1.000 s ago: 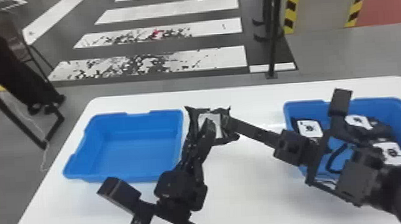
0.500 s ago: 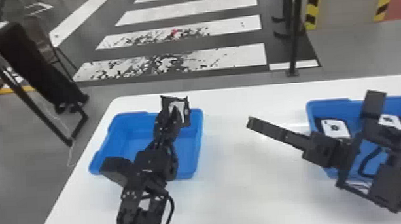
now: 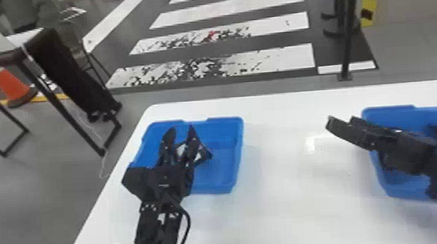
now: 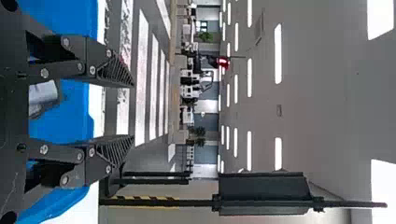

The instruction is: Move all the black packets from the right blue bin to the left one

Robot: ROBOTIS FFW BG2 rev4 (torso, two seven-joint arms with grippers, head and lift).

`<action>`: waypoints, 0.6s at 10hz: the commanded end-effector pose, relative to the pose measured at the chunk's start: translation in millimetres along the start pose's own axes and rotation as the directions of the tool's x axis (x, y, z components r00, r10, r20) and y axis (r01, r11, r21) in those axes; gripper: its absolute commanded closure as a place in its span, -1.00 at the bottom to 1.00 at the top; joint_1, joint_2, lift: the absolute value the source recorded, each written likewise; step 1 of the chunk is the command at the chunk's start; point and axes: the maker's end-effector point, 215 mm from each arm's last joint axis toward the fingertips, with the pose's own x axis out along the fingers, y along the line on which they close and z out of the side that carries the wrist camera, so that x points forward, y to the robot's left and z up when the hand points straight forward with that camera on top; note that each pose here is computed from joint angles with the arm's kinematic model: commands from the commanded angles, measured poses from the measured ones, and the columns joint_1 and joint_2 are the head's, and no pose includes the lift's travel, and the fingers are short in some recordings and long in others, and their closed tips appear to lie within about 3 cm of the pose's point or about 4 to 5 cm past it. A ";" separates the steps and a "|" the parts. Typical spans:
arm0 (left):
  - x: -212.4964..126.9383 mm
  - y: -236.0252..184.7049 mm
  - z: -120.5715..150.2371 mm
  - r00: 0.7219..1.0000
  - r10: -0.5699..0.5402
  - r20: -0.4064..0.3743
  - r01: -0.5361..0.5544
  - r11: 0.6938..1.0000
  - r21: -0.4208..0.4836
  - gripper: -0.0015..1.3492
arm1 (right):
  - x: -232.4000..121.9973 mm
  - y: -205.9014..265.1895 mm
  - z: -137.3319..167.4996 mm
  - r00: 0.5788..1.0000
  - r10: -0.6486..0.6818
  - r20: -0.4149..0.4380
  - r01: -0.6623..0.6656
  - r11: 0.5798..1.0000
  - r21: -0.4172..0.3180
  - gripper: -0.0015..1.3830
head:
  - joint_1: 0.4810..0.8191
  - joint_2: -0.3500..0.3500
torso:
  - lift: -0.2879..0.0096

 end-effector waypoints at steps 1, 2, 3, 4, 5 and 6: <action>-11.2 -8.9 7.2 0.999 -0.005 0.038 0.007 0.998 -0.061 -0.78 | -22.6 -29.8 21.4 0.992 -0.127 0.012 0.128 0.983 -0.133 -0.76 | 0.27 0.82 | -0.20; -18.6 -16.6 13.2 0.998 -0.004 0.063 0.012 0.992 -0.126 -0.71 | -48.7 -51.5 37.6 0.964 -0.266 0.024 0.264 0.934 -0.239 -0.76 | 0.27 0.72 | -0.20; -22.8 -23.9 21.8 0.997 -0.009 0.082 0.022 0.987 -0.160 -0.70 | -75.1 -71.6 50.9 0.918 -0.394 0.041 0.386 0.867 -0.314 -0.76 | 0.27 0.59 | -0.20; -25.8 -29.9 29.6 0.995 -0.015 0.100 0.033 0.984 -0.175 -0.70 | -96.5 -86.1 52.8 0.863 -0.502 0.058 0.489 0.800 -0.347 -0.76 | 0.27 0.51 | -0.20; -29.7 -30.9 33.4 0.994 -0.014 0.109 0.034 0.983 -0.182 -0.66 | -108.9 -101.4 42.0 0.822 -0.568 0.050 0.550 0.766 -0.333 -0.74 | 0.27 0.37 | -0.20; -33.6 -32.7 34.3 0.994 -0.016 0.110 0.038 0.980 -0.194 -0.49 | -115.6 -116.7 27.0 0.794 -0.608 0.023 0.583 0.749 -0.314 -0.72 | 0.27 0.26 | -0.20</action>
